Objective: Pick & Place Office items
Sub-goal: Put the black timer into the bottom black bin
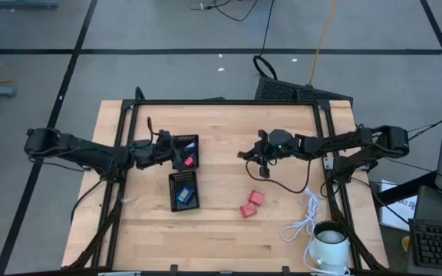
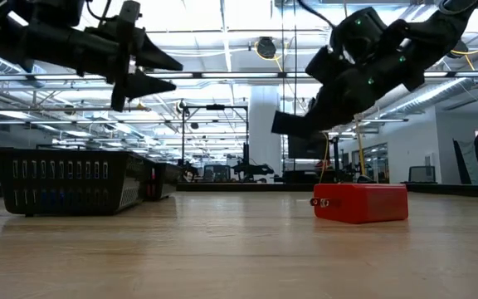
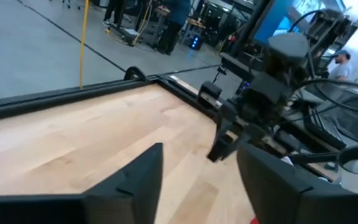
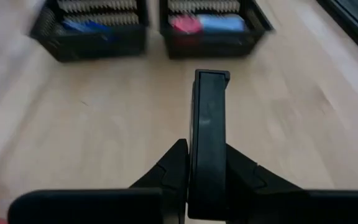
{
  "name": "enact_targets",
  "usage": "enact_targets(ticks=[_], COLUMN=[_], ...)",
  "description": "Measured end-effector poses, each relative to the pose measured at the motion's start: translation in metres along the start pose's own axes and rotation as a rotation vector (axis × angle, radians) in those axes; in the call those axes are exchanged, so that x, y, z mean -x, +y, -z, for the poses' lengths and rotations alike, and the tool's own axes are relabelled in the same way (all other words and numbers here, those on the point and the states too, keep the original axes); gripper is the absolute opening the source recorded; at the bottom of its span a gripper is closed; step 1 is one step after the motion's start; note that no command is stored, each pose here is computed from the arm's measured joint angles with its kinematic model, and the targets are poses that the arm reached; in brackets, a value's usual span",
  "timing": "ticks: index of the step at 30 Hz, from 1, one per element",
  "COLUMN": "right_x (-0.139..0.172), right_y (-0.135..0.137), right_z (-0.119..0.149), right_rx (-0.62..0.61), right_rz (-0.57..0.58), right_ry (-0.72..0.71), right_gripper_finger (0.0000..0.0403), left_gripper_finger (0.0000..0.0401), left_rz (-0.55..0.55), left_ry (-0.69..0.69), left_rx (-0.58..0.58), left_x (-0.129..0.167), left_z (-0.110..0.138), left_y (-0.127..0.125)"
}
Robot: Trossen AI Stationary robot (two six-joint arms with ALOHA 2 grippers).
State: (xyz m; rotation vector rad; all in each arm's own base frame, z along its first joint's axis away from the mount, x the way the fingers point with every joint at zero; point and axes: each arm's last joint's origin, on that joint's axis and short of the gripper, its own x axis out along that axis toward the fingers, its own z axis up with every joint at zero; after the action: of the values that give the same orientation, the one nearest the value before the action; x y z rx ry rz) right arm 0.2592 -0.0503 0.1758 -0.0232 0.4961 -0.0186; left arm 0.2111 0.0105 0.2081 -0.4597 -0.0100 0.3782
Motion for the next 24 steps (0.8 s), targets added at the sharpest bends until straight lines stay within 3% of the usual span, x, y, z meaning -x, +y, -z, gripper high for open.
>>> enact_targets(ticks=[7, 15, 24], right_x=[-0.001, 0.000, -0.001], right_y=[0.011, 0.020, 0.023], right_z=[-0.009, -0.018, -0.018], right_rx=[0.028, 0.050, 0.040], right_rz=[-0.100, -0.151, -0.164], right_ry=[-0.094, -0.174, -0.173], right_gripper_finger=[0.0048, 0.0049, 0.0049], left_gripper_finger=[0.0270, 0.0273, 0.0273], left_rz=[0.104, 0.197, 0.198], left_ry=[0.083, 0.107, 0.123], left_rx=[-0.009, -0.176, -0.347], left_x=[-0.016, -0.048, -0.093], left_z=[0.017, 0.020, 0.024], left_y=[-0.005, -0.034, -0.057])
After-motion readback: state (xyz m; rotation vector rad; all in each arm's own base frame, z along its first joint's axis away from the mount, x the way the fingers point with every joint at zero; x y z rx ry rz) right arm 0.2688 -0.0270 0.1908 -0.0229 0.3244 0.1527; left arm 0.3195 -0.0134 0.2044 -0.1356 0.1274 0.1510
